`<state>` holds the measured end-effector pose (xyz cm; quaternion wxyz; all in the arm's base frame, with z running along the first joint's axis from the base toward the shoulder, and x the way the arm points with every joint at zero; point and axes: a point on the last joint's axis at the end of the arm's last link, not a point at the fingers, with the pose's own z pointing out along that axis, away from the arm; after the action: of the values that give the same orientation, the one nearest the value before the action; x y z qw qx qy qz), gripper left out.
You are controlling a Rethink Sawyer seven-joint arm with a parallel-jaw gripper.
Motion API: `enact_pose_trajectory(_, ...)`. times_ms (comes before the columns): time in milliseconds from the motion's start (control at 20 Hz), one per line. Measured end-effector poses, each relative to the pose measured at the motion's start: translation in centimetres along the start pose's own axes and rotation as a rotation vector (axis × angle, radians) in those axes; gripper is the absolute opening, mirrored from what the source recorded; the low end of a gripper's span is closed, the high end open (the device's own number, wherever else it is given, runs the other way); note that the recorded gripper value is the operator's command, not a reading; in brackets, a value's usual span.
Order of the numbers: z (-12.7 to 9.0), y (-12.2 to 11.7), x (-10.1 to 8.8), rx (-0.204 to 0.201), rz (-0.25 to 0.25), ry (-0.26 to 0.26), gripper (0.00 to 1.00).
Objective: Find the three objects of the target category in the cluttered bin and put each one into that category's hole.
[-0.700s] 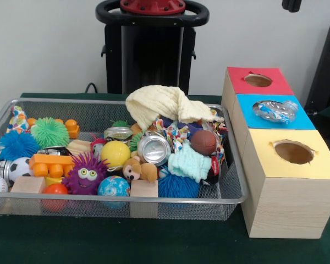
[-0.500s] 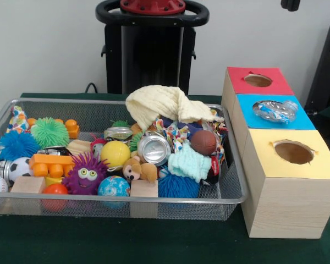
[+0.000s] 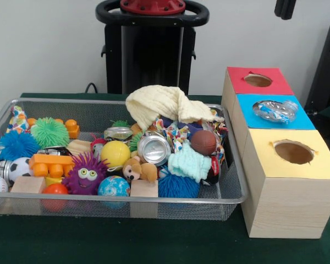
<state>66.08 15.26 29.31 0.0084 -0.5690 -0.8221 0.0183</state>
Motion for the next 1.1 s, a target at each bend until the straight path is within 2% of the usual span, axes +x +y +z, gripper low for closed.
enact_pose_trajectory(350,2.0,0.7,0.4,-0.008,-0.014,-0.004,0.00)
enact_pose_trajectory(1100,7.1,2.5,0.3,-0.074,-0.031,-0.040,0.00)
